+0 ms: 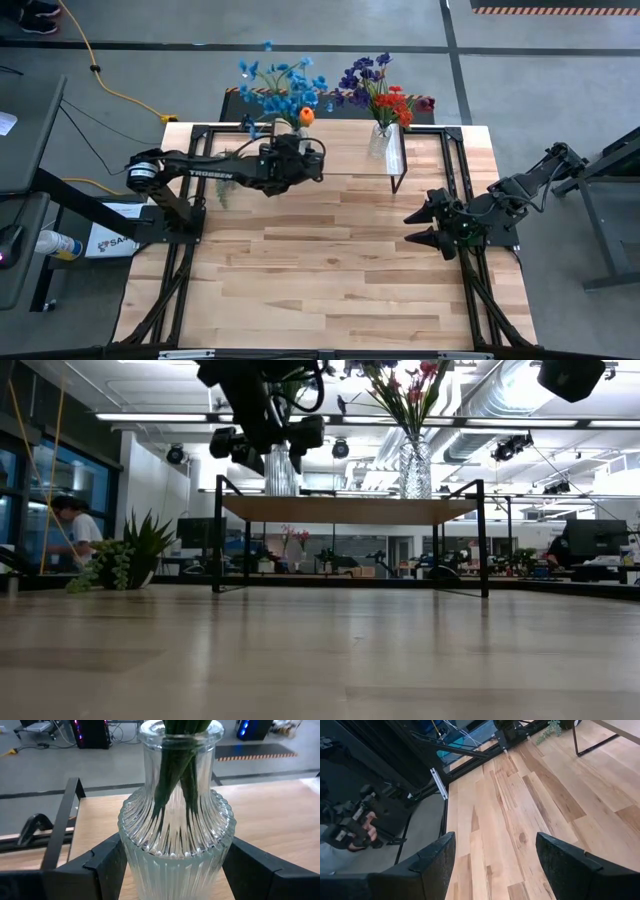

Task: Pick and place flowers into a vace then onto a shelf
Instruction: Put the transparent flower vase on the shelf

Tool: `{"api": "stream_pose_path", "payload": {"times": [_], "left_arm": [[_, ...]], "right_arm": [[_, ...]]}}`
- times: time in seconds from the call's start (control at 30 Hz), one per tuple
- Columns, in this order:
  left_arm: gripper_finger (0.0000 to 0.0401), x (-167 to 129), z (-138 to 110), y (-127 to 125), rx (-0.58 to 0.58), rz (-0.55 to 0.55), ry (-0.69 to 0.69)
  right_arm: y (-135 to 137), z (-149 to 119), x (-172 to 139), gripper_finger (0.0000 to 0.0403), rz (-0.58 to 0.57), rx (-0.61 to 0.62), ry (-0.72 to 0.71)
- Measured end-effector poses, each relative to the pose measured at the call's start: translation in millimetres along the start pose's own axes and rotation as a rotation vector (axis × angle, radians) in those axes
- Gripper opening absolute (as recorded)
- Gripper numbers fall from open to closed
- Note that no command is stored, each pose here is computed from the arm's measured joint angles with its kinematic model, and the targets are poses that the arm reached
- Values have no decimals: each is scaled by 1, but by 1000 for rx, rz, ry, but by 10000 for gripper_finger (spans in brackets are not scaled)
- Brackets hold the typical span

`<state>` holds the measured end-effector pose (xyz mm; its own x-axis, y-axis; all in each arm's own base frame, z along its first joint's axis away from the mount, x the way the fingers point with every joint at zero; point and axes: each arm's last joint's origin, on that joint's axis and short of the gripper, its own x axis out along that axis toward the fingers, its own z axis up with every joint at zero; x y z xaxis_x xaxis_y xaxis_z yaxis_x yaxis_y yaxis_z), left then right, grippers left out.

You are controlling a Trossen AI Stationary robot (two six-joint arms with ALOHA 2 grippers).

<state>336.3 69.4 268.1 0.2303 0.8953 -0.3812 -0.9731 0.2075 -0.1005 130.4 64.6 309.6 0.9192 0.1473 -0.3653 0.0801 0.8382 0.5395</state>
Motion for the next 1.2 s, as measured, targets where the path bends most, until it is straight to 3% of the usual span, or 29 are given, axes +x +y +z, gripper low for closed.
{"api": "stream_pose_path", "payload": {"times": [0.7, 0.93, 1.2], "left_arm": [[309, 2, -5, 1, 27, -19, 14], [358, 3, -10, 1, 38, -49, 66], [315, 2, -9, 1, 35, -39, 50]], "right_arm": [[0, 1, 0, 266, -15, 5, -15], [0, 1, 0, 266, -11, 8, -21], [0, 1, 0, 266, -7, 6, -17]]}}
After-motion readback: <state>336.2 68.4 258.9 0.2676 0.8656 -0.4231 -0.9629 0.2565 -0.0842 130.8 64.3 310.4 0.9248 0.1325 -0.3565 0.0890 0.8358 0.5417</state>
